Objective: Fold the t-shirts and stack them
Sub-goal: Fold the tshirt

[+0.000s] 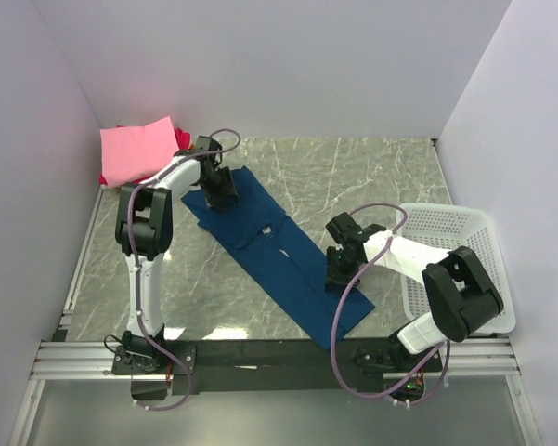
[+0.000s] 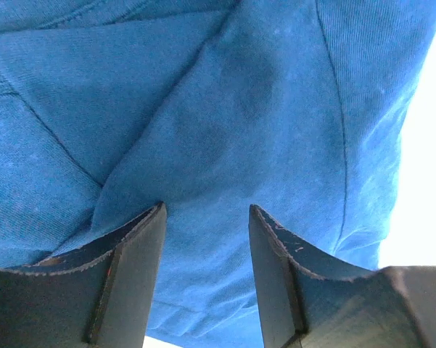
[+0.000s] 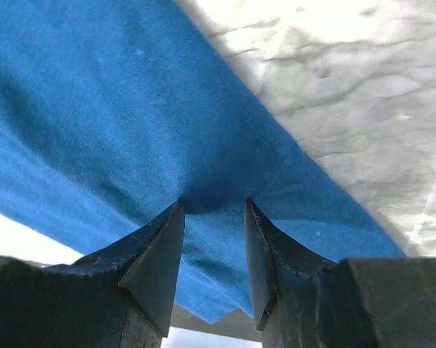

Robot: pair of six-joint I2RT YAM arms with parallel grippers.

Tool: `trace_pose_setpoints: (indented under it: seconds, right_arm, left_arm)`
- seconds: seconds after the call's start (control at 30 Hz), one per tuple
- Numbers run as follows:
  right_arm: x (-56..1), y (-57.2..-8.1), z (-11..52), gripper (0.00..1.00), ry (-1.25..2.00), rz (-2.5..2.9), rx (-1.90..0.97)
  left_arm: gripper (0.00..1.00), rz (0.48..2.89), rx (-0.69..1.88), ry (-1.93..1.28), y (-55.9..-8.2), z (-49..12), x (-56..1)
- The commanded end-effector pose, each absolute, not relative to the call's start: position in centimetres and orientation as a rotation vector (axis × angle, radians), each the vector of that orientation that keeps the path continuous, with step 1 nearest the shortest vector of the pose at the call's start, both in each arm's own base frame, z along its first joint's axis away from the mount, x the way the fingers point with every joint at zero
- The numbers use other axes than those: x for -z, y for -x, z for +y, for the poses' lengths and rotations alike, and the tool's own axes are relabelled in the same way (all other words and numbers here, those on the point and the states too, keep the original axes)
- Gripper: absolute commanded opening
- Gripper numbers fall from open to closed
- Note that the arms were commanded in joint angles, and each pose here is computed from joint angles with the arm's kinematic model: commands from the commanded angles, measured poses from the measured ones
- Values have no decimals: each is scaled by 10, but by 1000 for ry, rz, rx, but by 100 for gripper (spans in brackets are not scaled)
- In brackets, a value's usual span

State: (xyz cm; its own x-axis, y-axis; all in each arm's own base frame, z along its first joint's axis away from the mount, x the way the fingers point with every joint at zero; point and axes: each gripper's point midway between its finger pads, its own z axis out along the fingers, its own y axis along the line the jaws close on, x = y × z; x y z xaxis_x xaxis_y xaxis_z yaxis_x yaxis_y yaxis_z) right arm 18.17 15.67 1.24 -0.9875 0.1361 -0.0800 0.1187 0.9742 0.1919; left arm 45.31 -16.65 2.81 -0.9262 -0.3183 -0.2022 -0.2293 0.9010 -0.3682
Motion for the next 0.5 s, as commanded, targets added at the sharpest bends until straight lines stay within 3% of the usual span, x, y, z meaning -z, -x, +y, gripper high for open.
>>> trace_pose_setpoints:
  seconds: [0.0,0.47]
  right_arm:
    - [5,-166,165,46,-141,3070,-346]
    - [-13,-148,222,46,1,3140,-466]
  left_arm:
    - [56,2834,478,397,-464,-171,6]
    - [57,2625,787,219,-546,-220,26]
